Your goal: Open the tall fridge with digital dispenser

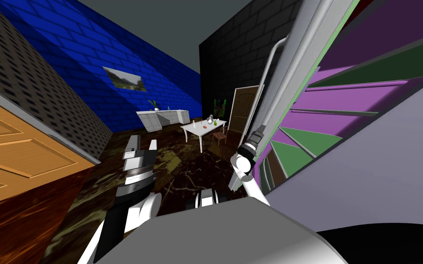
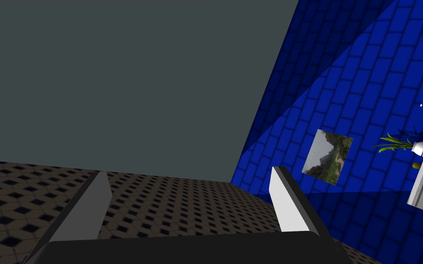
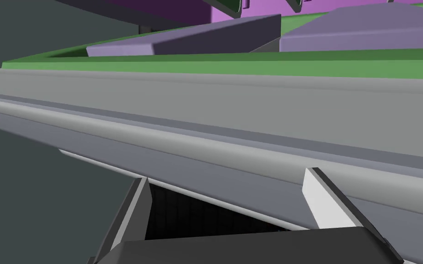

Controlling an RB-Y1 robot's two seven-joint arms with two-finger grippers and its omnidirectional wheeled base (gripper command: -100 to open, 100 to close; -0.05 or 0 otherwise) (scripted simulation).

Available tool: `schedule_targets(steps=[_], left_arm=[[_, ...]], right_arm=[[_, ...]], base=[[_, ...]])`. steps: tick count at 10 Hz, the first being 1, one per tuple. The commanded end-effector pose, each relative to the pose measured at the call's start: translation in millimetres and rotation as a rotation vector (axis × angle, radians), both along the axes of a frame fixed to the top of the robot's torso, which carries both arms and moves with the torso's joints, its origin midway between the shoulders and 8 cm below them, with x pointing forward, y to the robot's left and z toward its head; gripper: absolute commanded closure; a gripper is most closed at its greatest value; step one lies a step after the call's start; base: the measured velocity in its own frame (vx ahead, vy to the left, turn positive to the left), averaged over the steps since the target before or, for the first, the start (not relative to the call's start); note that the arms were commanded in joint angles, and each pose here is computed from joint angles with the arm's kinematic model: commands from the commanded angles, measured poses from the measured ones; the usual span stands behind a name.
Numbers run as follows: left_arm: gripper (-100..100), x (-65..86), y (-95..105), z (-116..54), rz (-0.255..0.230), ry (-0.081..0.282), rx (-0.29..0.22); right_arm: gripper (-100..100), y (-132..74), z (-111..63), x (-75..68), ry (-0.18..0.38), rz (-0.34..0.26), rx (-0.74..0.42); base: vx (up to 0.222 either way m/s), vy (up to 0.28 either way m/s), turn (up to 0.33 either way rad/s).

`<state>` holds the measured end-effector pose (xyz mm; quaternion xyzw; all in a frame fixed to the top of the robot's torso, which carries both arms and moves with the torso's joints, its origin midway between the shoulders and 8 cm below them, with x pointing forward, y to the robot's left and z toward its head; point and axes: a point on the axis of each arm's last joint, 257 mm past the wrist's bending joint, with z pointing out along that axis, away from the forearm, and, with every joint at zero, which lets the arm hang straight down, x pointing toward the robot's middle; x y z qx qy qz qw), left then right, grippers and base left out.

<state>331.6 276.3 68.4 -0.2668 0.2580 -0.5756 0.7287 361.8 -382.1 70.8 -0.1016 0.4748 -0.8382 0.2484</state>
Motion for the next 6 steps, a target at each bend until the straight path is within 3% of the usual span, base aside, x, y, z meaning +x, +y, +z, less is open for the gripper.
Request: schedule_targets(steps=[1,6], left_arm=[[0,0.0,0.0,0.0,0.000,0.000,0.000],[0,0.0,0.0,0.0,0.000,0.000,0.000]], right_arm=[[-100,-4,30.0,-10.9,-0.065,-0.024,0.027],[-100,-5,65.4,-22.3,-0.144,-0.027,0.098]], base=[[0.032,-0.007,0.032],[0.021,-0.014,0.022]])
